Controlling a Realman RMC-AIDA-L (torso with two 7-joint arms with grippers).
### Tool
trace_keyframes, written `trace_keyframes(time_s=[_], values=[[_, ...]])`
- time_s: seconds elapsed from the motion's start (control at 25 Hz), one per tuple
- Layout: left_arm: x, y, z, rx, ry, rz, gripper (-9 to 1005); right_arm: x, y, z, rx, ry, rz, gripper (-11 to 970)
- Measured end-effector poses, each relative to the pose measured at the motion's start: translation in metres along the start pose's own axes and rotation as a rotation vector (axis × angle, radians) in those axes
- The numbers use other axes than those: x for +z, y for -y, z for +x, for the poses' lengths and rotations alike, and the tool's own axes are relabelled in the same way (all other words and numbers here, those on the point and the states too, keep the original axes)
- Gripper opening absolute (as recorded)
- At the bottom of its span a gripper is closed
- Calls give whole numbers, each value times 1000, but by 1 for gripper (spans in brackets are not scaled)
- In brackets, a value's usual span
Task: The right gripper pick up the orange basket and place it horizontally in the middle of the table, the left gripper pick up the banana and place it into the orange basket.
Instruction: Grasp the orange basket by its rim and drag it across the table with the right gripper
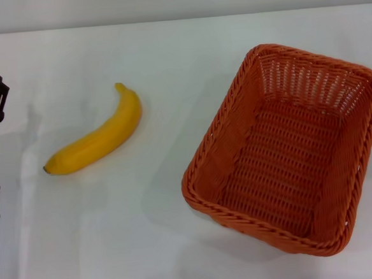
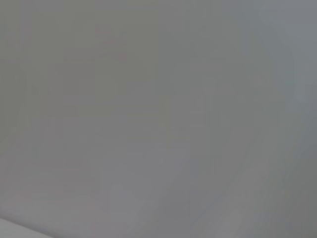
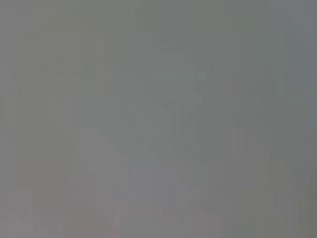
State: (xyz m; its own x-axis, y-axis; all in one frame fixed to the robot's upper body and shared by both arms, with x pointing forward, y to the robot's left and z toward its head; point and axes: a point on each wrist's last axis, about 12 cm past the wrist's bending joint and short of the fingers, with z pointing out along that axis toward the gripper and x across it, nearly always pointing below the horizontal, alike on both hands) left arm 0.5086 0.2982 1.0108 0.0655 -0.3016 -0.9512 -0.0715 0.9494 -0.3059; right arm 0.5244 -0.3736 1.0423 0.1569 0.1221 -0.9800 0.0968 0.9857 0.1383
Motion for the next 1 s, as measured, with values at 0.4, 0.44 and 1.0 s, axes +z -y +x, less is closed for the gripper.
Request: trace_keyframes(time_s=[0.4, 0.44, 1.0], values=[[3, -2, -3, -57, 8, -1, 890, 32, -2, -27, 117, 28, -171, 876], [3, -2, -3, -61, 9, -2, 890, 39, -2, -33, 131, 6, -219, 876], [2, -14, -6, -101, 22, -50, 890, 144, -65, -166, -71, -524, -769, 874]])
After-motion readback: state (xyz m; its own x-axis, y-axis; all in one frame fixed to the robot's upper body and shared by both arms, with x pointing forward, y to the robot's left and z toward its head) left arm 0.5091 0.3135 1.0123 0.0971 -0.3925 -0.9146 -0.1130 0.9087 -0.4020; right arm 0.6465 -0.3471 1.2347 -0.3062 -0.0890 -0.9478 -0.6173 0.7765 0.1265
